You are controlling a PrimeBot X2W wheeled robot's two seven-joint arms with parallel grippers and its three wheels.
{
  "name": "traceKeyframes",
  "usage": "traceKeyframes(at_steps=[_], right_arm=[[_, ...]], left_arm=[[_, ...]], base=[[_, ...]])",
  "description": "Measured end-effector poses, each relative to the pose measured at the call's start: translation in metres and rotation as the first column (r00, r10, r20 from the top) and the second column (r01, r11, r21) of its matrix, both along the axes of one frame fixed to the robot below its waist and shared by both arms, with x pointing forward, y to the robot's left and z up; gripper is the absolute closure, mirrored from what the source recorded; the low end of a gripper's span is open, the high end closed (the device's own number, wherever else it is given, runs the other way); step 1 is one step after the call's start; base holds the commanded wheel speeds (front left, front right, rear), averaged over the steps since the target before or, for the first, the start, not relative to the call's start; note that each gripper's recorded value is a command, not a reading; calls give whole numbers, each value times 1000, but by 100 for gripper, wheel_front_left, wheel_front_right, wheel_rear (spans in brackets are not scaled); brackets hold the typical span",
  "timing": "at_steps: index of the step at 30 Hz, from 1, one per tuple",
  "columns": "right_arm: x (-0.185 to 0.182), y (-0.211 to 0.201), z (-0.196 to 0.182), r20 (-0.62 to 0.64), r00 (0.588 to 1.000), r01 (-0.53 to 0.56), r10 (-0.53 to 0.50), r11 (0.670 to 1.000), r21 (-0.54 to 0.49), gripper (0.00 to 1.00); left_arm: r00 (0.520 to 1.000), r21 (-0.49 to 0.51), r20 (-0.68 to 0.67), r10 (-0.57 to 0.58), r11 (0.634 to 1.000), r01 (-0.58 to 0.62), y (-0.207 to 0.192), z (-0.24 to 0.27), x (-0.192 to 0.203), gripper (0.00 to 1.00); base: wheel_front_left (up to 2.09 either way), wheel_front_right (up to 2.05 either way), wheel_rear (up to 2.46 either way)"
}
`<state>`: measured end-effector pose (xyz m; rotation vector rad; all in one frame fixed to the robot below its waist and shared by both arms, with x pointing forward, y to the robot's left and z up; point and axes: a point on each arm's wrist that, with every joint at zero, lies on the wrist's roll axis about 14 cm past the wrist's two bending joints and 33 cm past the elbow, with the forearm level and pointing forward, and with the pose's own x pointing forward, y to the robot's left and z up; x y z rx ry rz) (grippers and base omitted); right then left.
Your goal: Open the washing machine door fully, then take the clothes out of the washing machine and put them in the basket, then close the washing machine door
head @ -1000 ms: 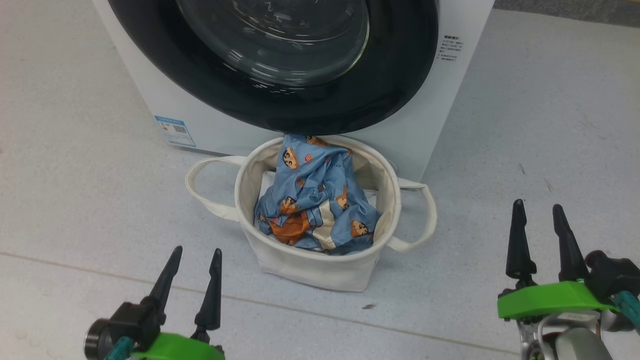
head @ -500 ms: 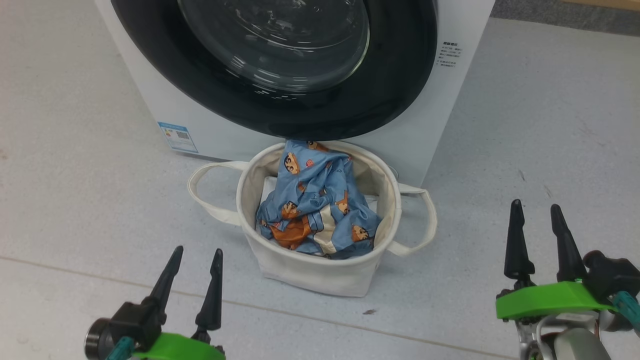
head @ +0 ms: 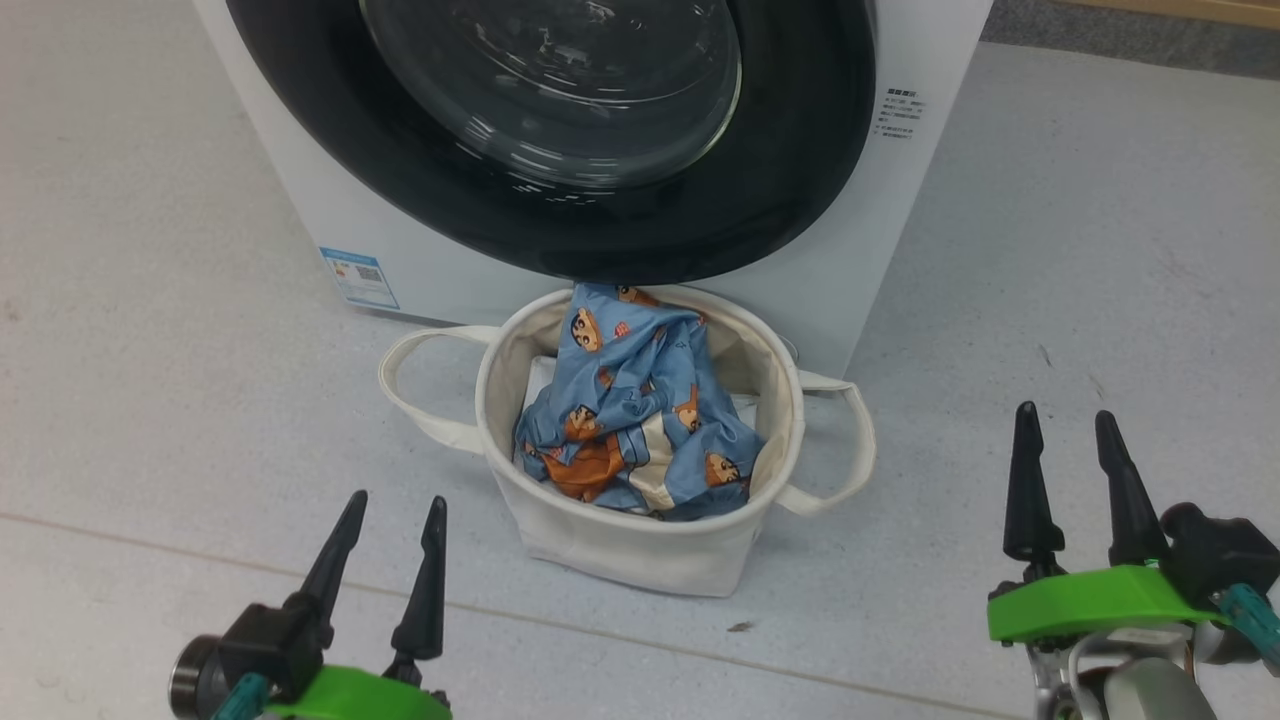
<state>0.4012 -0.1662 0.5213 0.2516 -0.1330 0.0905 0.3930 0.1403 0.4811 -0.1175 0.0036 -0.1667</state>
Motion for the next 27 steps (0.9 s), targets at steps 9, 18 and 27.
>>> traceKeyframes(at_steps=[9,18,27], right_arm=[[-1,1,3,7,1000,-3,3,1000,-7,0],[-3,5,-2,-9,1000,-14,14,1000,-7,100],[-15,2,-32,-110,994,2,4,998,58,100]], left_arm=[[1000,10,11,8,1000,-8,3,3,-1,0],[1000,10,-8,11,1000,-10,3,-2,-4,100],[993,-52,-111,29,998,-35,6,-29,-19,100]], base=[[0,0,0],[0,0,0],[0,0,0]])
